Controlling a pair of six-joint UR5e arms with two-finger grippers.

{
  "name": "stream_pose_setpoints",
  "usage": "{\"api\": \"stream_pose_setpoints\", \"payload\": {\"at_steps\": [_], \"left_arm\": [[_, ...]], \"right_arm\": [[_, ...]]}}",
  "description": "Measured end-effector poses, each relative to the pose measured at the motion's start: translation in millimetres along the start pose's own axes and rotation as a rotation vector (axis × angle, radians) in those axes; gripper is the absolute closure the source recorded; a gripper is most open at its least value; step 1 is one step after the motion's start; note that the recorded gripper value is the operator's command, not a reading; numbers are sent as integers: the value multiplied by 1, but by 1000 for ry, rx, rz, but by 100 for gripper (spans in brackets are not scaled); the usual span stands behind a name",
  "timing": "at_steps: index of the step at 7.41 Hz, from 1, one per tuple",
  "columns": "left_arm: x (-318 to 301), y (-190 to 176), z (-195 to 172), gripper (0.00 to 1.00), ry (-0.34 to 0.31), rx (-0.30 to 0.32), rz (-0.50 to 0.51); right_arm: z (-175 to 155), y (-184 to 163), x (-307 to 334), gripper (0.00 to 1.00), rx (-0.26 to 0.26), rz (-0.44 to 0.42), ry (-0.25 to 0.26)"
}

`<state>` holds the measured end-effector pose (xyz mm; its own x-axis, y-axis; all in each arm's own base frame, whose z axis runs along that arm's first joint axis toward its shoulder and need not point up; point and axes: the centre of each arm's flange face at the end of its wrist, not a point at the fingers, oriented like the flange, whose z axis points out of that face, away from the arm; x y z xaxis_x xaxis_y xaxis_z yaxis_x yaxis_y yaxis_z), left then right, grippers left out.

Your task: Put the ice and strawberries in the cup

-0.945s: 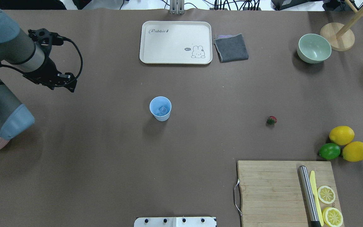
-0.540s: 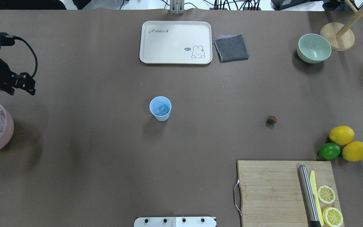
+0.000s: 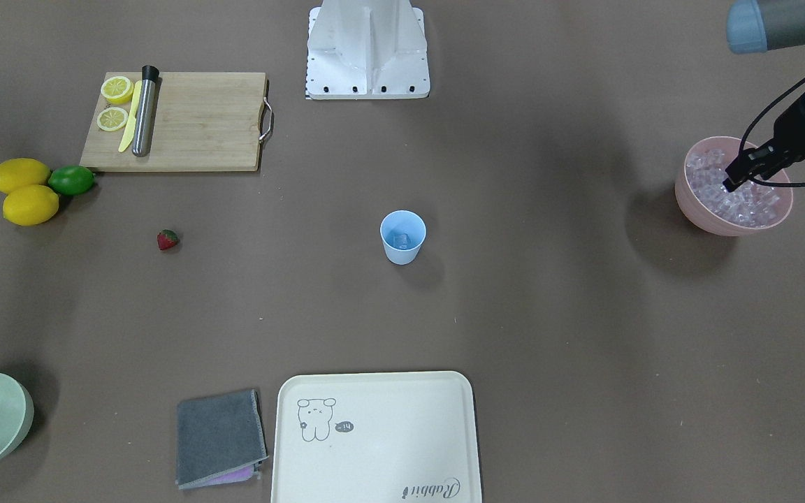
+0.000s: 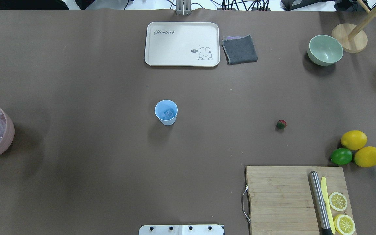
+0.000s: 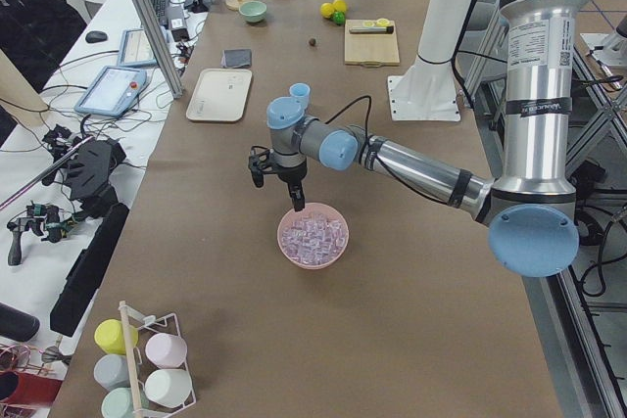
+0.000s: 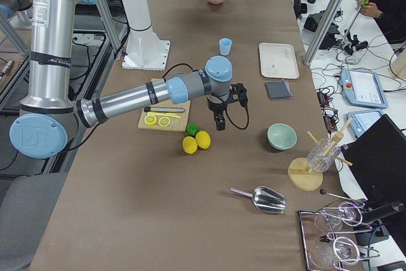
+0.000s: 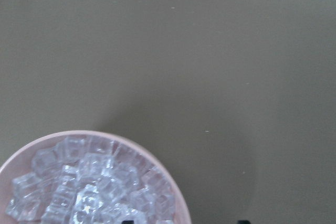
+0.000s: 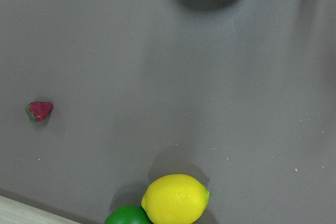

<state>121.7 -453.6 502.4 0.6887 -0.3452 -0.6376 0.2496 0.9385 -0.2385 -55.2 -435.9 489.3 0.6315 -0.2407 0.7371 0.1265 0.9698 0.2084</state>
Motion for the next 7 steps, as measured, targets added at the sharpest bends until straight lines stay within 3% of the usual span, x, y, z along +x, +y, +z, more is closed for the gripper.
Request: {"api": "stream_pose_setpoints", "payload": {"at_steps": [2, 4, 7], "left_arm": [[-19, 9, 6, 28, 23, 18, -128], [-40, 24, 30, 28, 83, 39, -200], [-34, 39, 49, 28, 113, 36, -278]], "right_arm": [[-2, 0, -2, 0, 3, 1, -1], [-2, 1, -2, 0, 4, 5, 0], [-2, 3, -2, 0, 2, 19, -2]]}}
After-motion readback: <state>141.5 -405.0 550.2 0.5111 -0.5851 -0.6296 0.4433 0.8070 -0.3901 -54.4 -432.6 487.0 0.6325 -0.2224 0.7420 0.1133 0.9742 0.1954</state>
